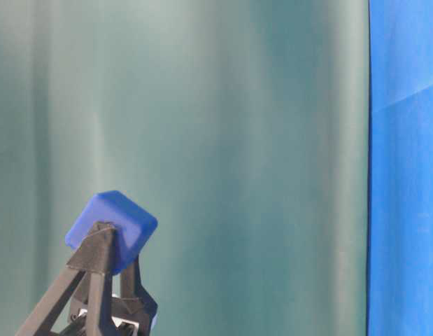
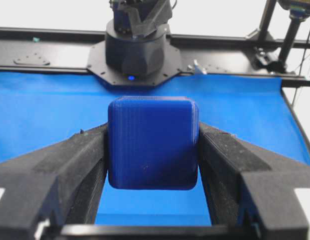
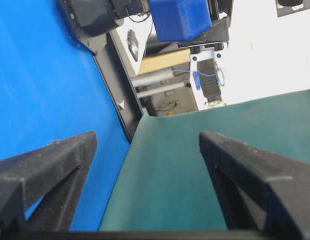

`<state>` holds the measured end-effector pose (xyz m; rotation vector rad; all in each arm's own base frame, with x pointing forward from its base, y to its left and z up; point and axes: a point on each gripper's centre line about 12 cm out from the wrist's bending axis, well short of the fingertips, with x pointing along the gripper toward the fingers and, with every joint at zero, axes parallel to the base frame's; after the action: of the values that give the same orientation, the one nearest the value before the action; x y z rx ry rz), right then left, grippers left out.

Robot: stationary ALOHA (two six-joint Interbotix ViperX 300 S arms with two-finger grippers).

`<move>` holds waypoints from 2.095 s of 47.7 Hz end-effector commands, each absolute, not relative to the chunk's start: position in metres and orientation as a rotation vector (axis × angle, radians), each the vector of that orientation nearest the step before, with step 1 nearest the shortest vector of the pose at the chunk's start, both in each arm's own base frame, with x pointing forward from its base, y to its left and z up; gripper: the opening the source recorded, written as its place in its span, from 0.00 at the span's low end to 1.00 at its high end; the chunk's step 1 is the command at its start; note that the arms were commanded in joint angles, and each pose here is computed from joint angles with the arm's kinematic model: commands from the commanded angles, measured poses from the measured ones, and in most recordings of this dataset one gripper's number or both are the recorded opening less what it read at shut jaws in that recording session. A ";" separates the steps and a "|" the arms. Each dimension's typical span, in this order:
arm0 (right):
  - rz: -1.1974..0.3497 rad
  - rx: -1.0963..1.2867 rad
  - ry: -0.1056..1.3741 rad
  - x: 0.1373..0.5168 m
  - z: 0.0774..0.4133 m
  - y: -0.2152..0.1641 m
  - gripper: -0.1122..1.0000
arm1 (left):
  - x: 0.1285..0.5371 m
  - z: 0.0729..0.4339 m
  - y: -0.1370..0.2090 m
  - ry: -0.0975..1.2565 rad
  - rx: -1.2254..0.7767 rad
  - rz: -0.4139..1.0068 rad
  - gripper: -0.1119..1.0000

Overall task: Handover the blue block to the right arm after grasping it with the left arm, then place it in the designated position.
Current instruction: 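Move the open right gripper toward the cube held by the left gripper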

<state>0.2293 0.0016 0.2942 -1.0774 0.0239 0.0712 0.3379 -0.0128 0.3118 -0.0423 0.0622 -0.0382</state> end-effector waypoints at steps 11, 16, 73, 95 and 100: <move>0.078 -1.077 -0.016 0.258 0.309 0.004 0.97 | 0.338 0.322 -0.016 0.027 -0.046 -0.049 0.54; 0.084 -1.078 -0.032 0.275 0.313 0.004 0.97 | 0.338 0.322 -0.018 0.027 -0.046 -0.054 0.54; 0.107 -1.131 -0.118 0.418 0.325 0.009 0.96 | 0.338 0.322 -0.020 0.028 -0.056 -0.060 0.54; 0.111 -1.137 -0.116 0.416 0.329 0.013 0.54 | 0.337 0.320 -0.021 0.043 -0.056 -0.062 0.54; 0.113 -1.137 -0.108 0.416 0.328 0.013 0.54 | 0.337 0.320 -0.021 0.043 -0.056 -0.062 0.54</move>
<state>0.4181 0.0114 0.3069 -1.1398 -0.0607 0.1413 0.3375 -0.0199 0.3109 -0.0611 0.0709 -0.0574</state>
